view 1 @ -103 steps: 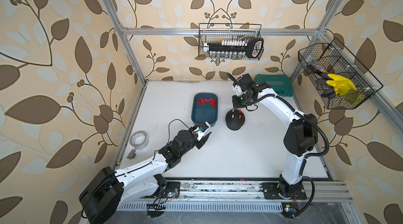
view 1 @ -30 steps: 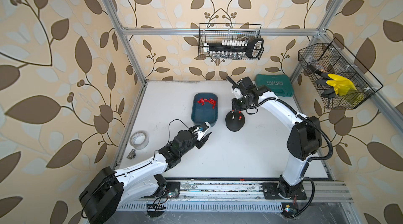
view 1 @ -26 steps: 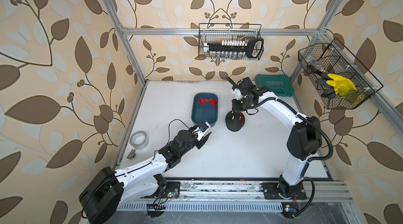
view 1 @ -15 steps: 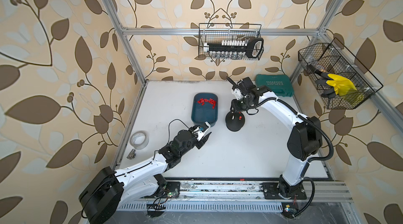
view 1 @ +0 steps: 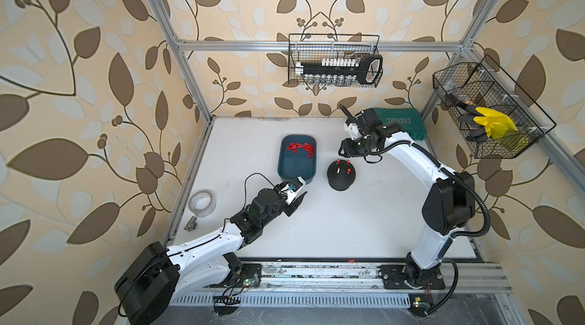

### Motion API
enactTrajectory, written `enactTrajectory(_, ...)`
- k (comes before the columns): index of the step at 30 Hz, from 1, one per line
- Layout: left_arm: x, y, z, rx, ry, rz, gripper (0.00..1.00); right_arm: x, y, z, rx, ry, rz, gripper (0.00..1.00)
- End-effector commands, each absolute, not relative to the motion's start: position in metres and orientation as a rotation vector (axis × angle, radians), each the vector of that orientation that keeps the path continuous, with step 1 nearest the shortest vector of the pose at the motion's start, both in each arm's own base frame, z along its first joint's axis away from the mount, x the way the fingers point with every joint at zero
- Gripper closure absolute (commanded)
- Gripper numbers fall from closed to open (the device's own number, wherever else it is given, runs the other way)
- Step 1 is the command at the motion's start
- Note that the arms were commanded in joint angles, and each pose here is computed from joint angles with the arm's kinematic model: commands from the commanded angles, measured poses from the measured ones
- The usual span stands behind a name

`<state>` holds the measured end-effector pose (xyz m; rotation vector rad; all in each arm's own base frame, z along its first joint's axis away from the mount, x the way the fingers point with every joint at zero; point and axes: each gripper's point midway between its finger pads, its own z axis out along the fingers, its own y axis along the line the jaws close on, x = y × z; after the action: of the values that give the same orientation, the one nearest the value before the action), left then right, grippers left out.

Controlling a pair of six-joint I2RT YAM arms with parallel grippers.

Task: Cover the protruding screws with screw protection sleeves
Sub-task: Attach the screw protection sleeve to the screw.

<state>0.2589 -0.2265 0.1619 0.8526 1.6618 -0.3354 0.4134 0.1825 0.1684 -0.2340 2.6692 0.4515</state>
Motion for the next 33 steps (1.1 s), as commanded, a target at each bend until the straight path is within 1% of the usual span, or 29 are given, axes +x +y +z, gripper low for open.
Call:
enactTrajectory(1, 0.263, -0.233, 0.186, 0.832, 1.607, -0.342, 0.48, 0.411, 0.18, 0.152, -0.244, 2.701, 0.41, 0.48)
enactTrajectory(14, 0.265, -0.234, 0.182, 0.837, 1.617, -0.332, 0.47, 0.408, 0.175, 0.123, -0.27, 2.755, 0.32, 0.46)
enactTrajectory(18, 0.268, -0.234, 0.182, 0.828, 1.62, -0.321, 0.45, 0.409, 0.175, 0.125, -0.274, 2.749, 0.31, 0.45)
enactTrajectory(21, 0.271, -0.232, 0.184, 0.806, 1.616, -0.312, 0.39, 0.409, 0.177, 0.133, -0.271, 2.731, 0.32, 0.45)
enactTrajectory(23, 0.273, -0.231, 0.189, 0.778, 1.599, -0.307, 0.32, 0.411, 0.176, 0.142, -0.263, 2.706, 0.32, 0.44)
enactTrajectory(24, 0.277, -0.227, 0.195, 0.734, 1.592, -0.298, 0.23, 0.412, 0.175, 0.149, -0.254, 2.692, 0.313, 0.43)
enactTrajectory(25, 0.283, -0.223, 0.204, 0.675, 1.583, -0.287, 0.07, 0.413, 0.175, 0.156, -0.251, 2.674, 0.313, 0.42)
enactTrajectory(26, 0.289, -0.22, 0.213, 0.627, 1.574, -0.284, 0.01, 0.415, 0.175, 0.163, -0.245, 2.657, 0.314, 0.41)
enactTrajectory(28, 0.316, -0.206, 0.229, 0.499, 1.647, -0.305, 0.01, 0.418, 0.171, 0.179, -0.212, 2.609, 0.301, 0.39)
enactTrajectory(30, 0.353, -0.181, 0.238, 0.267, 1.797, -0.37, 0.01, 0.421, 0.164, 0.194, -0.165, 2.539, 0.28, 0.38)
enactTrajectory(32, 0.382, -0.173, 0.238, 0.173, 1.926, -0.48, 0.02, 0.424, 0.153, 0.209, -0.085, 2.445, 0.248, 0.38)
enactTrajectory(33, 0.396, -0.177, 0.234, 0.163, 1.99, -0.498, 0.05, 0.423, 0.147, 0.216, -0.031, 2.378, 0.256, 0.38)
